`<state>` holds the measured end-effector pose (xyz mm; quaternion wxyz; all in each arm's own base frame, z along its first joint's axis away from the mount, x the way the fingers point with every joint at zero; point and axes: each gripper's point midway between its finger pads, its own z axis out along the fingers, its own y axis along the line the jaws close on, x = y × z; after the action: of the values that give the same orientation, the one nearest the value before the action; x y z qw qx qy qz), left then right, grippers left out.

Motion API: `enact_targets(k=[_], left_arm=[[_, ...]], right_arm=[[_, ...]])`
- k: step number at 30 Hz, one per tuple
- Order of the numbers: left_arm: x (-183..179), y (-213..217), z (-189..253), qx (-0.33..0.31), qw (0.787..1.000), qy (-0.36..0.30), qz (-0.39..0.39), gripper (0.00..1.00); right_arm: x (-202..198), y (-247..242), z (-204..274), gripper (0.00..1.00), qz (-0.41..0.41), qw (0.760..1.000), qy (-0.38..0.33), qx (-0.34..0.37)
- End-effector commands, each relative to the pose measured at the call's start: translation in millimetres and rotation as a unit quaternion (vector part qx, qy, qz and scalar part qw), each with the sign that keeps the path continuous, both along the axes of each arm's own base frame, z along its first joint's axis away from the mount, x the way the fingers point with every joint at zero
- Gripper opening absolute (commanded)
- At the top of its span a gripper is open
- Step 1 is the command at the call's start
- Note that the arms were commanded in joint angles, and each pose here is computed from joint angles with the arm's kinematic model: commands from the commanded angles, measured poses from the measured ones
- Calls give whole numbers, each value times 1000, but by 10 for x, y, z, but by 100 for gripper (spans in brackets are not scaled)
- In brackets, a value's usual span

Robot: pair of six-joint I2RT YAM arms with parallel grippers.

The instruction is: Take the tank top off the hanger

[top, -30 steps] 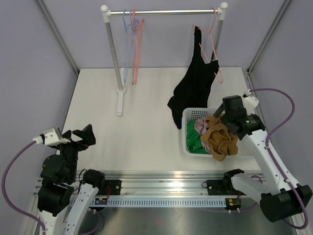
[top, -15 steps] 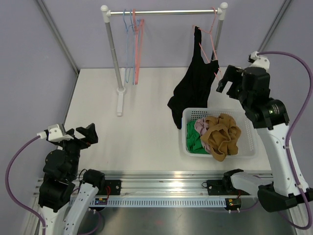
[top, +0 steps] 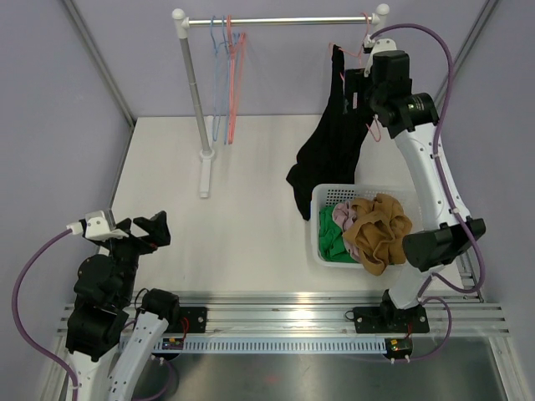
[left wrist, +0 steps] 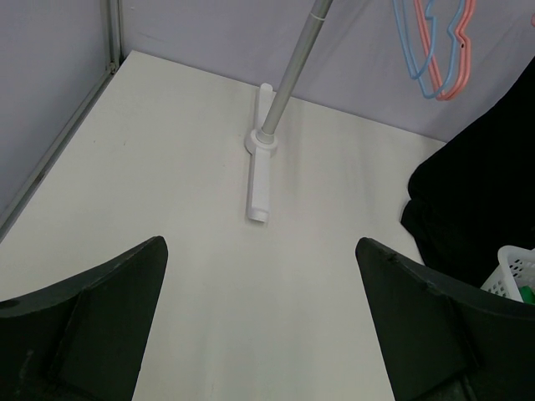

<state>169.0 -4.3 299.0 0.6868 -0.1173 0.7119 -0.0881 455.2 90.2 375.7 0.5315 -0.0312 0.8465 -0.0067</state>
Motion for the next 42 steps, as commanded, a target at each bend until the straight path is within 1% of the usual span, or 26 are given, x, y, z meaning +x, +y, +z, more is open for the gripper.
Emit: enact_targets(k=[1, 2, 3, 6, 8, 12, 14, 15, 16, 19, 21, 22, 23, 26, 32, 39, 42], left_arm=[[52, -76, 83, 2, 1000, -12, -19, 99], [52, -89, 86, 3, 1000, -12, -22, 99], [59, -97, 75, 3, 1000, -11, -24, 99], [60, -110, 83, 4, 1000, -12, -28, 99], [58, -121, 79, 4, 999, -12, -31, 99], [64, -125, 78, 5, 999, -11, -32, 99], [61, -124, 80, 4, 999, -12, -32, 99], [58, -122, 82, 5, 999, -12, -32, 99], [61, -126, 80, 4, 999, -12, -33, 99], [58, -131, 86, 4, 999, -13, -34, 99], [59, -134, 90, 4, 999, -13, -35, 99], [58, -133, 86, 5, 999, -12, -35, 99], [56, -133, 92, 4, 999, -14, -35, 99], [59, -134, 90, 4, 999, -14, -35, 99], [61, -135, 84, 4, 999, -12, -35, 99], [62, -129, 84, 4, 999, -12, -33, 99], [67, -130, 79, 5, 999, -10, -33, 99]], right_arm=[[96, -8, 289, 83, 22, 999, -32, -24], [175, -4, 206, 82, 21, 999, -22, -29], [212, 4, 272, 79, 23, 999, -31, -29], [335, 27, 251, 72, 38, 998, -28, -34], [393, 79, 248, 69, 59, 998, -27, -14], [503, 166, 171, 63, 71, 997, -20, 2], [558, 214, 89, 51, 78, 997, -12, 9], [569, 230, 80, 42, 80, 997, -11, 13], [584, 255, 53, 29, 81, 996, -8, 20], [590, 301, 75, 27, 84, 996, -10, 37], [570, 369, 112, 20, 97, 994, -11, 52], [551, 406, 156, 14, 106, 992, -15, 59], [544, 433, 181, 0, 111, 992, -18, 63], [499, 512, 283, 0, 123, 988, -26, 92], [365, 642, 658, 0, 150, 977, -67, 137], [110, 697, 1129, 0, 180, 962, -120, 166], [11, 731, 1248, 0, 191, 957, -129, 178]])
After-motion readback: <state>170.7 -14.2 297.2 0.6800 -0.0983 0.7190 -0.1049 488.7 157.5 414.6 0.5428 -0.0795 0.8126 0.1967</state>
